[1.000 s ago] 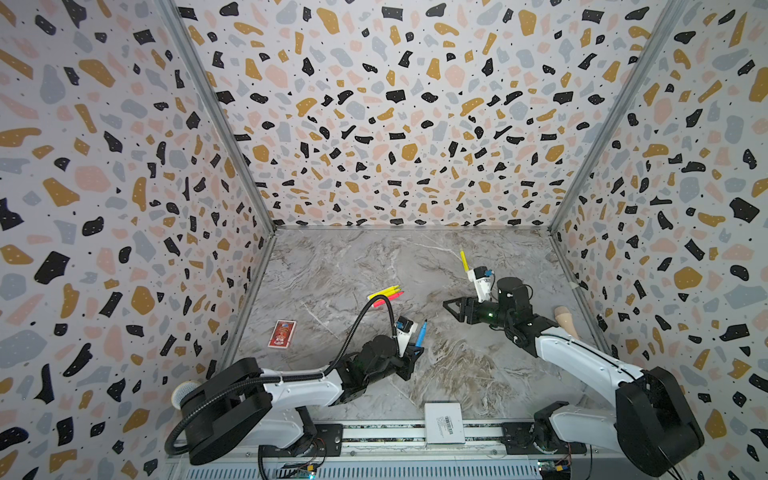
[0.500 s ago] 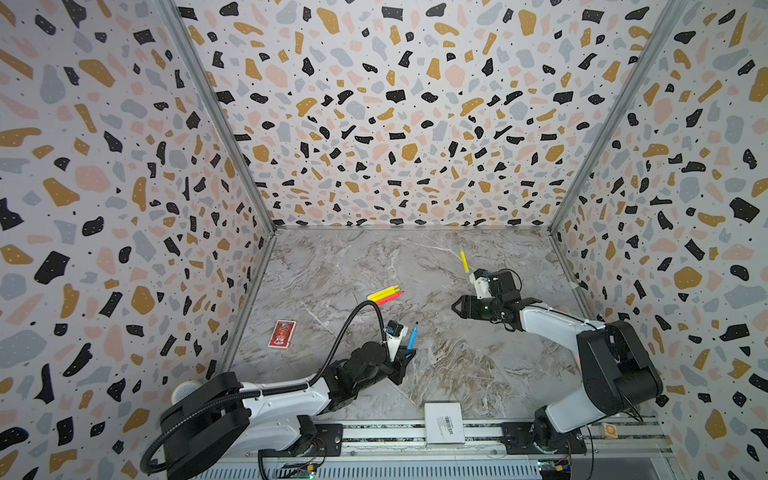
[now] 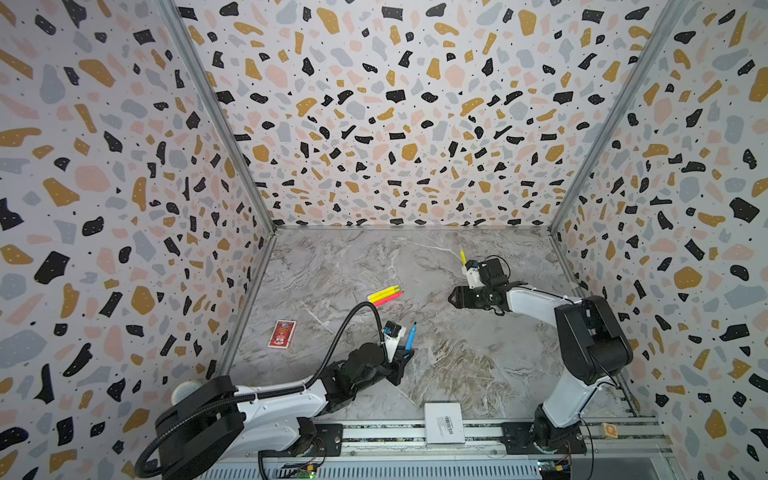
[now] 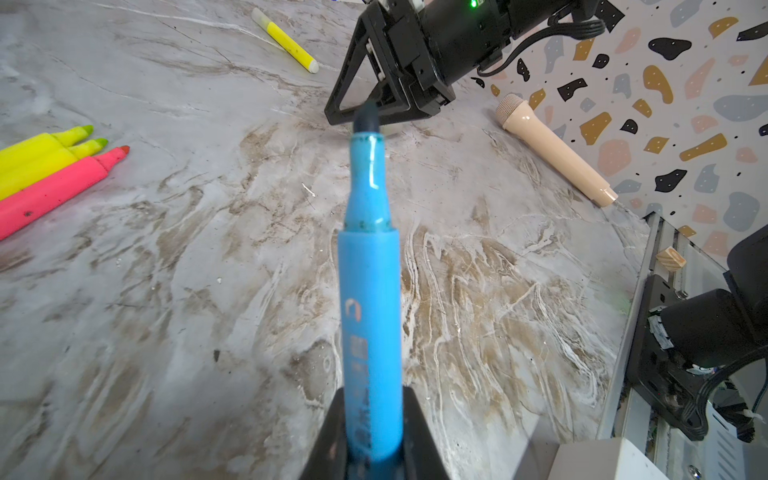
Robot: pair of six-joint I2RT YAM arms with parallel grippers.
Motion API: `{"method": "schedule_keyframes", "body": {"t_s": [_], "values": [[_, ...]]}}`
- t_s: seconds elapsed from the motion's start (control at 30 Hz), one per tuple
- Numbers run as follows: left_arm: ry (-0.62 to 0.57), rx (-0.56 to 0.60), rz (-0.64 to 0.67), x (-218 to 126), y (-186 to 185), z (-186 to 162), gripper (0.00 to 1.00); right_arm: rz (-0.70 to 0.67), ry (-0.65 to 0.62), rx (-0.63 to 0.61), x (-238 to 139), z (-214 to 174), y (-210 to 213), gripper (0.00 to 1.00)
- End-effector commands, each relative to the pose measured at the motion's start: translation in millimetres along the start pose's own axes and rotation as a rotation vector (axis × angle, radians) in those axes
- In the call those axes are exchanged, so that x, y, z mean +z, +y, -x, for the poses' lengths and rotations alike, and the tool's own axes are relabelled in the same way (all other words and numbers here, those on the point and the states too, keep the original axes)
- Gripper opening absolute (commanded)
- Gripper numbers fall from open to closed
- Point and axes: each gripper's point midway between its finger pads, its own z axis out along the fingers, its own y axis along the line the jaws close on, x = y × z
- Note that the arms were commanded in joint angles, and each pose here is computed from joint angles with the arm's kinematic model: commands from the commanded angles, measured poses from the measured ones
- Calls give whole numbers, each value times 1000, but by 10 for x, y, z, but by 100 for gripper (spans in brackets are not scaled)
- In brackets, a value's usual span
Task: Insert the pens into the pen caps
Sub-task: 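Move the right gripper away over the translucent pen caps on the table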
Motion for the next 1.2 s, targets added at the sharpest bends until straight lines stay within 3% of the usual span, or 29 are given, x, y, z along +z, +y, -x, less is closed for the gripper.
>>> {"method": "schedule_keyframes", "body": {"t_s": [0.0,0.33,0.87,1.17], "values": [[-30,-3,14,-29,42,33,0,2,14,-43,20,4,107,69],[-32,-6,20,-49,62,14,0,7,48,-53,132,-142,230,68],[-30,-10,9,-46,47,-1,0,-27,26,-42,-131,-522,316,67],[-29,-11,-4,-40,12,31,0,-31,-62,-65,-404,-218,492,66]]}}
